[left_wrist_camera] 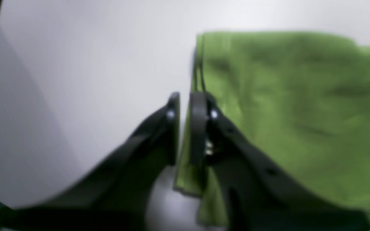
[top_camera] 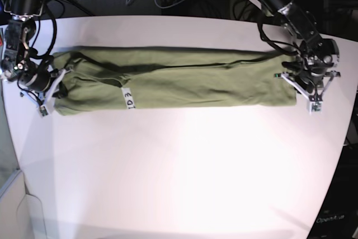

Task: Fold the T-shirt properly
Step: 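Adjust the left gripper's grip on the strip end and flatten it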

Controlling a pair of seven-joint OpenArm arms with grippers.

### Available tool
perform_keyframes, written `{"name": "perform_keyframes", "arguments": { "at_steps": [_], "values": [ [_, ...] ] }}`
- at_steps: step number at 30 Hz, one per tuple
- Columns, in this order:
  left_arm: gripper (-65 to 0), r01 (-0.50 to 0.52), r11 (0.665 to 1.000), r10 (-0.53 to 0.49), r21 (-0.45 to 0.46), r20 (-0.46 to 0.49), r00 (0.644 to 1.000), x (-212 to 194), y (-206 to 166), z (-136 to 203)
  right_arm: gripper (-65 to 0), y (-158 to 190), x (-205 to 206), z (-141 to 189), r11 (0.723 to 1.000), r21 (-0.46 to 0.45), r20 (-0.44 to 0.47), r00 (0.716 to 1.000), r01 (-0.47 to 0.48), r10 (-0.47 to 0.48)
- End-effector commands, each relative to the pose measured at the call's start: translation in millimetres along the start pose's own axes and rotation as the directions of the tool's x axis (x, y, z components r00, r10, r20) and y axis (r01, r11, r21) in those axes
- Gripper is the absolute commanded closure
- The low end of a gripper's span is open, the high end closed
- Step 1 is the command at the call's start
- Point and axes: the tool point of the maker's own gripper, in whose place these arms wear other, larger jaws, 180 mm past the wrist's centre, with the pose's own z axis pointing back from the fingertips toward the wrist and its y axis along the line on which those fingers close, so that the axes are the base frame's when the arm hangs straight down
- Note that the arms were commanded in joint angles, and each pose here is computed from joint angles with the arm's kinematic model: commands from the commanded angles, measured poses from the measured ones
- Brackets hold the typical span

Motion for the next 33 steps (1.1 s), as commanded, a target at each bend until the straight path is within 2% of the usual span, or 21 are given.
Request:
{"name": "perform_keyframes", "arguments": {
  "at_steps": [1, 3, 5, 8, 12, 14, 17, 24, 33],
  "values": [
    [-12.0, 0.001, 1.0, -0.003, 0.027, 0.08, 0.997, 25.1, 8.5, 8.5, -0.4, 3.4, -29.5, -2.8, 1.0, -0.004, -0.135, 0.99, -0.029, 0.028],
    [-22.0, -0.003, 0.998, -0.004, 0.064, 0.1, 0.995, 28.7, 18.8, 18.6, -0.4, 7.9, -29.8, -4.8, 0.999, 0.007, -0.14, 0.989, -0.04, 0.041],
    [-28.8, -0.009, 0.996, -0.002, 0.091, 0.118, 0.993, 32.1, 26.2, 26.7, -0.4, 10.0, -30.5, -5.6, 0.999, 0.012, -0.142, 0.989, -0.042, 0.043],
    [-32.1, -0.009, 0.995, -0.003, 0.102, 0.119, 0.993, 32.2, 30.0, 29.1, -0.4, 16.2, -30.0, -8.5, 0.999, 0.023, -0.137, 0.99, -0.035, 0.038],
    [-34.9, -0.002, 0.995, 0.002, 0.096, -0.002, 1.0, 7.6, 32.7, 21.9, -0.4, 17.9, -29.0, -9.5, 0.999, 0.026, -0.134, 0.99, -0.032, 0.036],
    [-39.1, 0.0, 0.996, 0.004, 0.084, -0.056, 0.998, -5.1, 35.0, 15.0, -0.4, 17.9, -29.0, -9.5, 0.999, 0.026, -0.134, 0.99, -0.032, 0.036],
    [-44.5, -0.017, 0.997, 0.023, 0.07, -0.087, 0.996, -17.2, 34.2, 9.1, -0.4, 17.9, -29.0, -9.5, 0.999, 0.026, -0.134, 0.99, -0.032, 0.036],
    [-45.4, -0.054, 0.998, 0.059, 0.033, -0.149, 0.987, -39.3, 29.9, -5.6, -0.4, 18.2, -29.8, -9.4, 0.999, 0.026, -0.135, 0.99, -0.032, 0.035],
    [-45.3, -0.083, 0.996, 0.08, -0.014, -0.156, 0.985, -34.4, 14.3, -17.9, -0.4, 17.4, -32.9, -9.1, 0.999, 0.021, -0.147, 0.988, -0.04, 0.043]
  ]
}}
